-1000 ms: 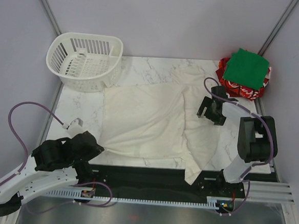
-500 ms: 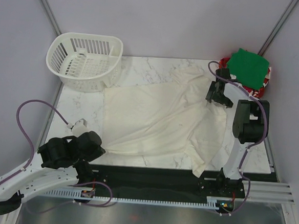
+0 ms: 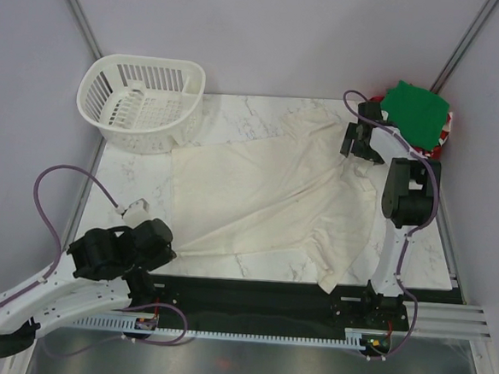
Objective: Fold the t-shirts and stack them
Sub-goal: Flatten the tshirt out
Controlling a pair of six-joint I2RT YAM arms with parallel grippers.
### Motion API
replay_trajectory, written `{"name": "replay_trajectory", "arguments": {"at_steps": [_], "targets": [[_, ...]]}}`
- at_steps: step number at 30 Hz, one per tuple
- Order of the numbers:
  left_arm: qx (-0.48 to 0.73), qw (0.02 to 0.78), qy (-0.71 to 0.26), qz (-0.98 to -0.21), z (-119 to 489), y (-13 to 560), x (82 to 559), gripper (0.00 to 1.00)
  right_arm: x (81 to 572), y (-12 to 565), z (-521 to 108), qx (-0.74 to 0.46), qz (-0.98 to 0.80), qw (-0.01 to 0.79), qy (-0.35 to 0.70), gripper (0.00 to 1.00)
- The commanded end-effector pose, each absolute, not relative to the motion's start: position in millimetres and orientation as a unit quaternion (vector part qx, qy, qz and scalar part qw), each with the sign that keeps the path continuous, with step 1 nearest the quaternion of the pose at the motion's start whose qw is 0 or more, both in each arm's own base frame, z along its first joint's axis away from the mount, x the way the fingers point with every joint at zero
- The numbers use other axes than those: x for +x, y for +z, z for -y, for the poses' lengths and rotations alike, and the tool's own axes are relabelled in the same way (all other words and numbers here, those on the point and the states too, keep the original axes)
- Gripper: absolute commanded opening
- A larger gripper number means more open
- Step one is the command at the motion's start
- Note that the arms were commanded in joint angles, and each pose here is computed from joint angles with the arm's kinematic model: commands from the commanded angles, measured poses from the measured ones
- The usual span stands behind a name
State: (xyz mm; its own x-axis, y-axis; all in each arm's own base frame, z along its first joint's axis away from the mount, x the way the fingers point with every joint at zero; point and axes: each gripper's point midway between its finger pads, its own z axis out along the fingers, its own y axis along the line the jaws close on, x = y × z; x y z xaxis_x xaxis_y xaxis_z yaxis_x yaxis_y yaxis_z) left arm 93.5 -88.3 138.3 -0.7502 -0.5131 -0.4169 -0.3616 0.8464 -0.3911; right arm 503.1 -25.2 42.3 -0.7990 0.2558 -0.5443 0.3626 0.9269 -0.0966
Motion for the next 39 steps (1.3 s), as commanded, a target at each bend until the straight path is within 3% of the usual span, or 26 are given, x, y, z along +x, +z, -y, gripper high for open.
{"name": "replay_trajectory", "arguments": {"at_steps": [1, 4, 9, 13, 16, 24, 28, 32, 37, 39], "targets": [[-0.21, 0.248, -0.105, -0.94, 80, 127, 87, 0.02, 486, 111, 7, 0.142, -0.929, 0.323, -0.11, 0.98], [-0.202, 0.236, -0.123, -0.942, 97, 119, 90, 0.02, 443, 136, -1, 0.176, -0.917, 0.339, -0.11, 0.98], [-0.189, 0.228, -0.133, -0.946, 108, 110, 92, 0.02, 334, 121, -42, 0.236, -0.913, 0.33, 0.048, 0.98], [-0.188, 0.239, -0.134, -0.943, 108, 113, 95, 0.02, 260, 121, -79, 0.256, -0.903, 0.304, 0.161, 0.97], [-0.191, 0.244, -0.137, -0.941, 108, 115, 97, 0.02, 213, 105, -112, 0.232, -0.923, 0.244, 0.187, 0.96], [-0.215, 0.248, -0.143, -0.934, 108, 111, 100, 0.02, 130, 58, -152, 0.155, -0.959, 0.163, 0.173, 0.91], [-0.219, 0.246, -0.142, -0.934, 109, 108, 99, 0.02, 119, 51, -148, 0.119, -0.968, 0.186, 0.118, 0.82], [-0.221, 0.251, -0.144, -0.931, 108, 110, 101, 0.02, 111, 59, -147, 0.056, -0.973, 0.219, 0.037, 0.82], [-0.227, 0.255, -0.146, -0.928, 108, 109, 103, 0.02, 79, 42, -171, -0.011, -0.98, 0.2, -0.001, 0.87], [-0.226, 0.255, -0.148, -0.929, 108, 110, 103, 0.02, 71, 26, -166, -0.009, -0.983, 0.183, -0.001, 0.83]]}}
